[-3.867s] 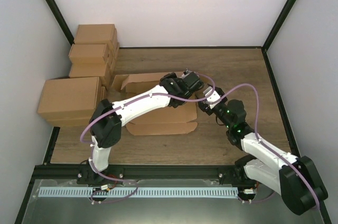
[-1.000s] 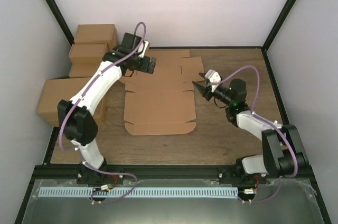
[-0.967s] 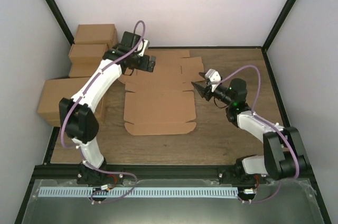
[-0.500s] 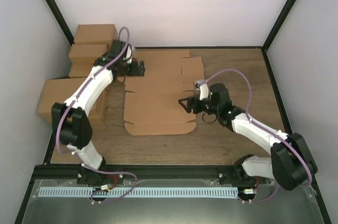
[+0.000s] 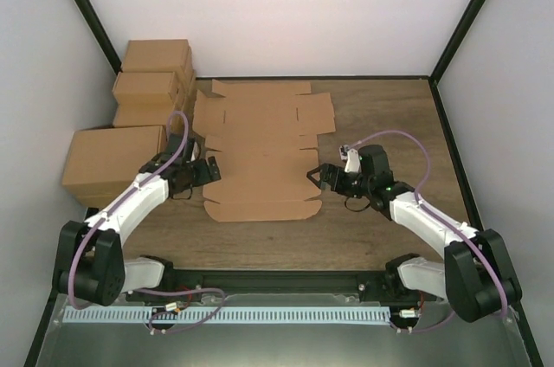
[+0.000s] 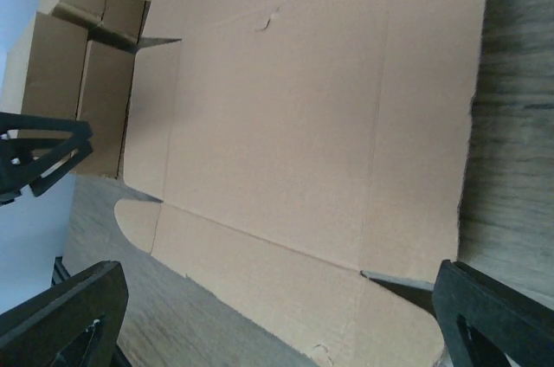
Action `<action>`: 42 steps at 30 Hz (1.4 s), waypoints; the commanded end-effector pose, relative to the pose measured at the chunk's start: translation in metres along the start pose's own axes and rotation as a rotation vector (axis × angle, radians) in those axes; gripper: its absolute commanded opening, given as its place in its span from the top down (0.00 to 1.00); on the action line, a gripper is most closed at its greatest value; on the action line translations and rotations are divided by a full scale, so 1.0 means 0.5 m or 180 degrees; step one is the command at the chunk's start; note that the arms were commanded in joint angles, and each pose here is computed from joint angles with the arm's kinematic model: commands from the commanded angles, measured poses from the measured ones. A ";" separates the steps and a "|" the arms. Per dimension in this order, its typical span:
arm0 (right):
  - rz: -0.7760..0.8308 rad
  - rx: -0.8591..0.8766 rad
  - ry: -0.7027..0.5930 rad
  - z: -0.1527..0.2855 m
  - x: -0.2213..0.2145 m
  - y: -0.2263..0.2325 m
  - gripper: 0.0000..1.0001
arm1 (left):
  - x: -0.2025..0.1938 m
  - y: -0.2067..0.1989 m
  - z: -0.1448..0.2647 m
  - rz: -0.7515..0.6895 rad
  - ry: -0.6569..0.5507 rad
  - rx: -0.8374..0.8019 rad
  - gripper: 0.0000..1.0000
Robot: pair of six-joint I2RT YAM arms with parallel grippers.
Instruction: Fold the paper box
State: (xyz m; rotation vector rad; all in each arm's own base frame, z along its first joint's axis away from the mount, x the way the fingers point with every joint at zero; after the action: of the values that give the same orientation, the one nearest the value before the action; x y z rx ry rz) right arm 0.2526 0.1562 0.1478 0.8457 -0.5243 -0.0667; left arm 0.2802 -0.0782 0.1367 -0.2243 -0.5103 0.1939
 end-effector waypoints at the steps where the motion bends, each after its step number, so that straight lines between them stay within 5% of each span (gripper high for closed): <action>1: -0.0013 0.0081 0.0128 0.000 -0.006 0.009 0.00 | -0.001 0.010 -0.023 0.0247 -0.0103 -0.0076 0.00; 15: 0.0057 0.0128 0.0336 -0.024 -0.037 -0.008 0.00 | -0.065 0.026 -0.107 0.0380 0.0336 -0.0303 0.01; 21: 0.0086 0.0156 0.0434 -0.041 -0.039 -0.004 0.00 | -0.110 0.002 -0.118 0.0455 0.0639 -0.0677 0.17; 30: 0.0132 0.0149 0.0544 -0.064 -0.049 0.006 0.00 | -0.169 -0.054 -0.073 0.0631 0.0721 -0.0960 0.27; 36: 0.0153 0.0140 0.0617 -0.081 -0.055 0.016 0.00 | -0.223 -0.098 -0.048 0.0820 0.0689 -0.1138 0.55; 42: 0.0204 0.0147 0.0649 -0.091 -0.052 0.030 0.00 | -0.248 -0.127 -0.042 0.0727 0.0714 -0.1227 0.67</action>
State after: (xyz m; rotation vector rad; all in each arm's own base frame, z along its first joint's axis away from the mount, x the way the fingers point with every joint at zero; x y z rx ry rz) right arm 0.2388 0.1943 0.1075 0.8543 -0.3196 0.0582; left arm 0.1895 -0.1615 0.0718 -0.6328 -0.2662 0.2602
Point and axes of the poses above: each gripper's point midway between its finger pads, its own z axis back along the fingers, its own y axis along the line the jaws close on, x = y × z, the point moved 5 cm from there along z, back along the fingers, and after that the axes turned 3 degrees about -z, right-handed, at the moved point
